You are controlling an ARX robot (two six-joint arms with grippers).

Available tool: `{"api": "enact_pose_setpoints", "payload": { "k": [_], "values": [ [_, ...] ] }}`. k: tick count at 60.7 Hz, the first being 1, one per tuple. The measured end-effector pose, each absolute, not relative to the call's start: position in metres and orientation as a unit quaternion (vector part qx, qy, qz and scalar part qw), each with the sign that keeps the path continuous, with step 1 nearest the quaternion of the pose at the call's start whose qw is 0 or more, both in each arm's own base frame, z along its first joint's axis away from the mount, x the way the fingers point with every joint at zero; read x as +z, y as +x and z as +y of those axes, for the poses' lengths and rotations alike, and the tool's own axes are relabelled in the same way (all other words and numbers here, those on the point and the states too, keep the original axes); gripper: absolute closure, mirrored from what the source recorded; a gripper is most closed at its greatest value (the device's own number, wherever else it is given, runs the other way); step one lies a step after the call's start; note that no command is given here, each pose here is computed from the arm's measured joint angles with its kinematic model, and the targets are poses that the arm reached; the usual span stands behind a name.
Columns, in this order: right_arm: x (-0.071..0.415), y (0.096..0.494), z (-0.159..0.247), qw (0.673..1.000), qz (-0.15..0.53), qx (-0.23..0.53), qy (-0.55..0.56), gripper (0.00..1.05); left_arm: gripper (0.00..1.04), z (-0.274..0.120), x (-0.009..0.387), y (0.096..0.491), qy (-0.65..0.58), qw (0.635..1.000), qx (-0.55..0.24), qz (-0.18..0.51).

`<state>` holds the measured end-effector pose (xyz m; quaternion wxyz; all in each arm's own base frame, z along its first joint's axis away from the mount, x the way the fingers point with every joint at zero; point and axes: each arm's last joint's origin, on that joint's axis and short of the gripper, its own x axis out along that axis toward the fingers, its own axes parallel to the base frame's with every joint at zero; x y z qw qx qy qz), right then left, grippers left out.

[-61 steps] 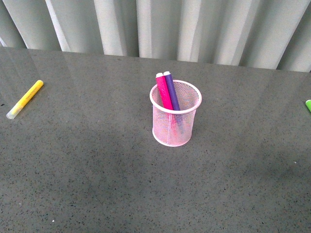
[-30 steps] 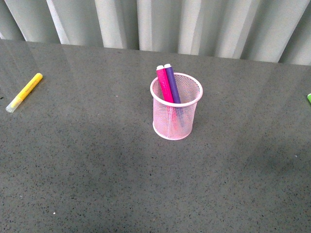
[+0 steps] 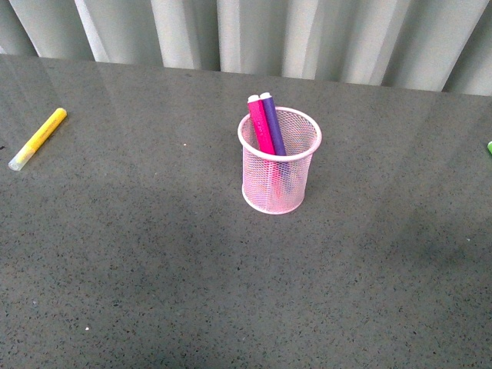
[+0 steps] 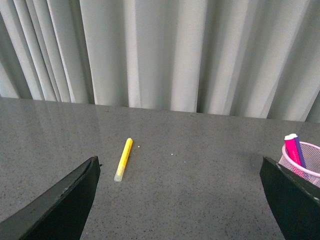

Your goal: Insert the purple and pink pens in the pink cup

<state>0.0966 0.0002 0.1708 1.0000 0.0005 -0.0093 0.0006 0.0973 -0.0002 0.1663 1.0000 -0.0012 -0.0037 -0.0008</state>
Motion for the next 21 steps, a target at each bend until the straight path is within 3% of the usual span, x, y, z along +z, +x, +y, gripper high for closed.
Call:
{"api": "enact_pose_setpoints", "payload": {
  "k": [21],
  "values": [
    [0.1708, 0.0966, 0.0002, 1.0, -0.009, 0.0, 0.0, 0.07, 0.07, -0.0002, 0.1663, 0.0973, -0.001, 1.0, -0.001, -0.004]
  ]
}}
